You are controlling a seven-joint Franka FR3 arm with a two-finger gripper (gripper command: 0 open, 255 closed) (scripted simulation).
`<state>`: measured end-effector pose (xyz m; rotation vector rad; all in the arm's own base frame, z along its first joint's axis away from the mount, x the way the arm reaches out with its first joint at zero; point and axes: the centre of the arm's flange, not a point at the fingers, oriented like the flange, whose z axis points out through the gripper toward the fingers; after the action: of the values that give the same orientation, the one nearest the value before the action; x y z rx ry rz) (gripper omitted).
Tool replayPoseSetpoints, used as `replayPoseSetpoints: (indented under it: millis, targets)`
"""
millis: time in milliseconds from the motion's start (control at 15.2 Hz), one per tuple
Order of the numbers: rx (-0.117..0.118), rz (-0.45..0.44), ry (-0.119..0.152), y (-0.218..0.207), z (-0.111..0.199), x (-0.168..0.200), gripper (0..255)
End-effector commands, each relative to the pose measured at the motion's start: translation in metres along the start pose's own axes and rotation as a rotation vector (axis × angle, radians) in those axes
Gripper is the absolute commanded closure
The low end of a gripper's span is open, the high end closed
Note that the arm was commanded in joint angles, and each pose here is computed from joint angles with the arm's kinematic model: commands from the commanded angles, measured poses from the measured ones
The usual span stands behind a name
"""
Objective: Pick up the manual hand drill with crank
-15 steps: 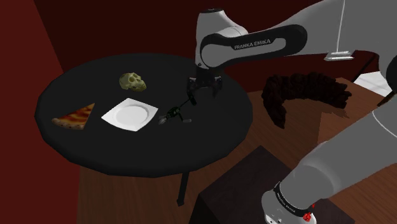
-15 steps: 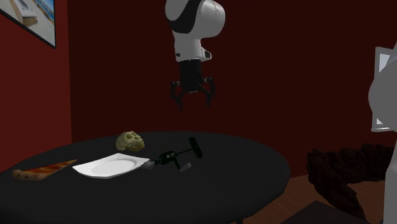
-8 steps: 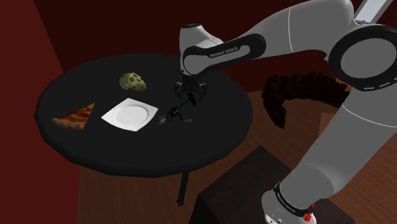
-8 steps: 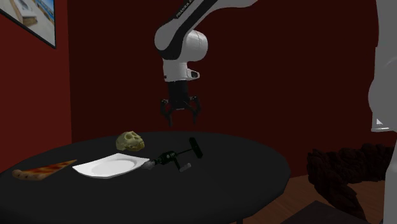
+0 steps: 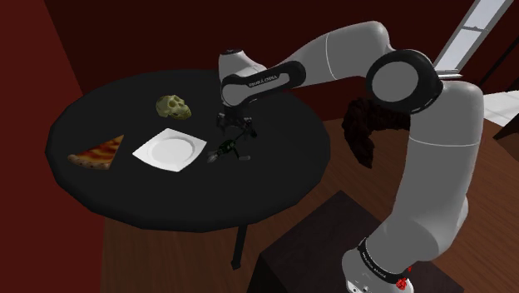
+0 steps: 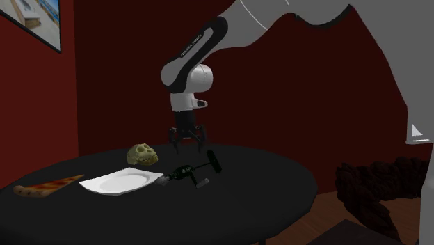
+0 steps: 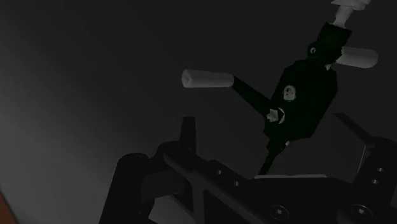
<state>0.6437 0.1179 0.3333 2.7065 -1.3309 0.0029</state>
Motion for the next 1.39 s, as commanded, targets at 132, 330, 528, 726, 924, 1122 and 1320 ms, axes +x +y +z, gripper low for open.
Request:
replayPoseSetpoints:
  millis: [132, 330, 528, 726, 924, 1122, 1320]
  targets:
    - [-0.007, 0.105, -0.018, -0.039, 0.034, 0.028, 0]
    - [-0.007, 0.113, -0.020, -0.043, 0.047, 0.029, 0]
    - [-0.007, 0.113, -0.020, -0.044, 0.063, 0.029, 0]
    - [-0.007, 0.113, -0.020, -0.046, 0.076, 0.028, 0]
    - [-0.007, 0.113, -0.020, -0.046, 0.076, 0.027, 255]
    - [-0.007, 0.113, -0.020, -0.046, 0.076, 0.027, 255]
    - [-0.007, 0.113, -0.020, -0.046, 0.076, 0.027, 255]
